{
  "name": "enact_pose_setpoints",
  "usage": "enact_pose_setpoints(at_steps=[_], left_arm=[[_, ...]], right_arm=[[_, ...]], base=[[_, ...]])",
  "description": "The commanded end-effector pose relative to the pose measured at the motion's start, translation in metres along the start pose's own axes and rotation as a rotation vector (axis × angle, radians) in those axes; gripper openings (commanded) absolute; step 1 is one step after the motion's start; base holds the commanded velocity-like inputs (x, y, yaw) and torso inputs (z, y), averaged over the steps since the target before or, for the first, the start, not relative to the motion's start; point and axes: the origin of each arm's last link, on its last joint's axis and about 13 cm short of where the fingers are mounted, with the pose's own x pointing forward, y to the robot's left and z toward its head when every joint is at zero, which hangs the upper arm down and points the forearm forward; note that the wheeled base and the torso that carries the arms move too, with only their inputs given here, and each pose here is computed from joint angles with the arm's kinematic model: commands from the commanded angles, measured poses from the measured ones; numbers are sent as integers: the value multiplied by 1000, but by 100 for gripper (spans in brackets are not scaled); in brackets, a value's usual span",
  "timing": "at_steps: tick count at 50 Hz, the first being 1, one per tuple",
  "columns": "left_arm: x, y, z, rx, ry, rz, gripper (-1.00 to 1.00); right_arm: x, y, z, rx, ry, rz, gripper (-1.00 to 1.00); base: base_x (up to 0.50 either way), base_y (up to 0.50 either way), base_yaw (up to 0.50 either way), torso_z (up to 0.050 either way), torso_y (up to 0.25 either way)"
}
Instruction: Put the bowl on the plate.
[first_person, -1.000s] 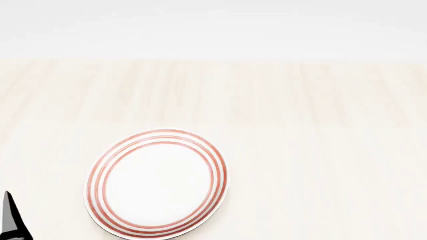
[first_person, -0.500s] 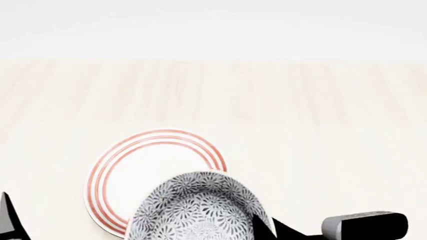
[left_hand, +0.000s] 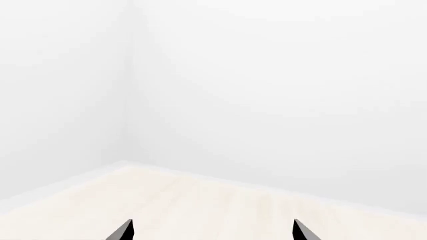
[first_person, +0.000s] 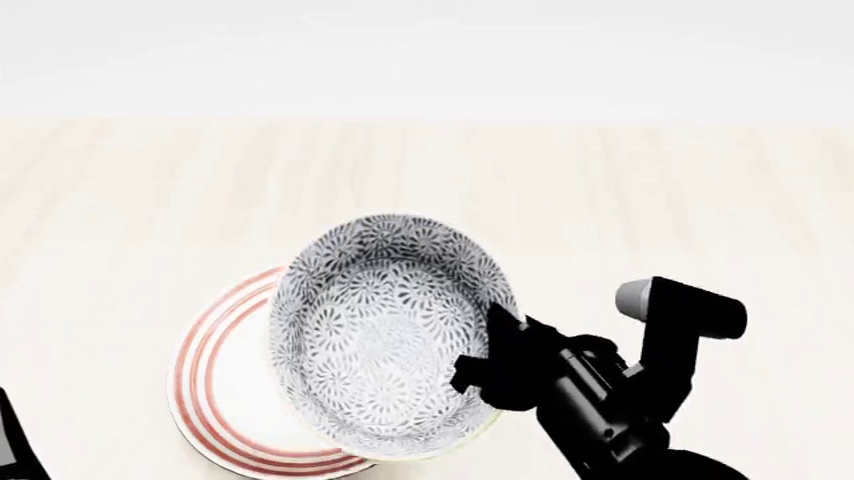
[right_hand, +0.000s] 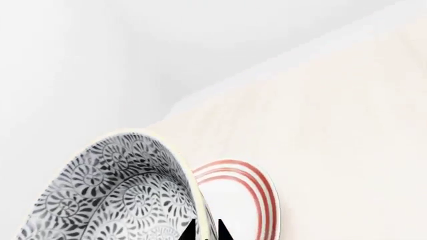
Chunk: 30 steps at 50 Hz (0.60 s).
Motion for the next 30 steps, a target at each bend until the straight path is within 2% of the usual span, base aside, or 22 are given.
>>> enact_pose_setpoints(at_steps=[1,9,14,16,20,21,23,24,25,26,30], left_arm=[[-8,2,4,-5,-8,-6,100],[-8,1,1,-11,-3,-5,100],[-9,1,-1,-12,-2,-2,100],[-10,2,-1,-14,-2,1,100],[-11,3,0,-17,-4,7,100],[-11,3,0,-17,-4,7,100],[-11,3,0,-16,-3,8,100],[-12,3,0,-17,-3,8,100],[-12,3,0,-17,-3,8,100],[-12,3,0,-16,-3,8,100],[-12,3,0,-16,-3,8,100]], right_arm=[[63,13,13,62,76,-27,-100],[91,19,22,64,130,-77,-100],[96,27,22,70,156,-50,-100],[99,30,18,86,217,-9,-100],[104,30,14,108,230,-20,-100],[105,30,12,95,199,-26,-100],[107,33,8,73,237,-7,-100],[108,34,6,56,298,-8,-100],[110,35,5,72,279,3,-100],[112,36,2,-35,262,-61,-100],[113,36,2,-35,262,-61,-100]], base=[[0,0,0,0,0],[0,0,0,0,0],[0,0,0,0,0],[0,0,0,0,0],[0,0,0,0,0],[0,0,0,0,0],[0,0,0,0,5],[0,0,0,0,0],[0,0,0,0,0],[0,0,0,0,0],[0,0,0,0,0]])
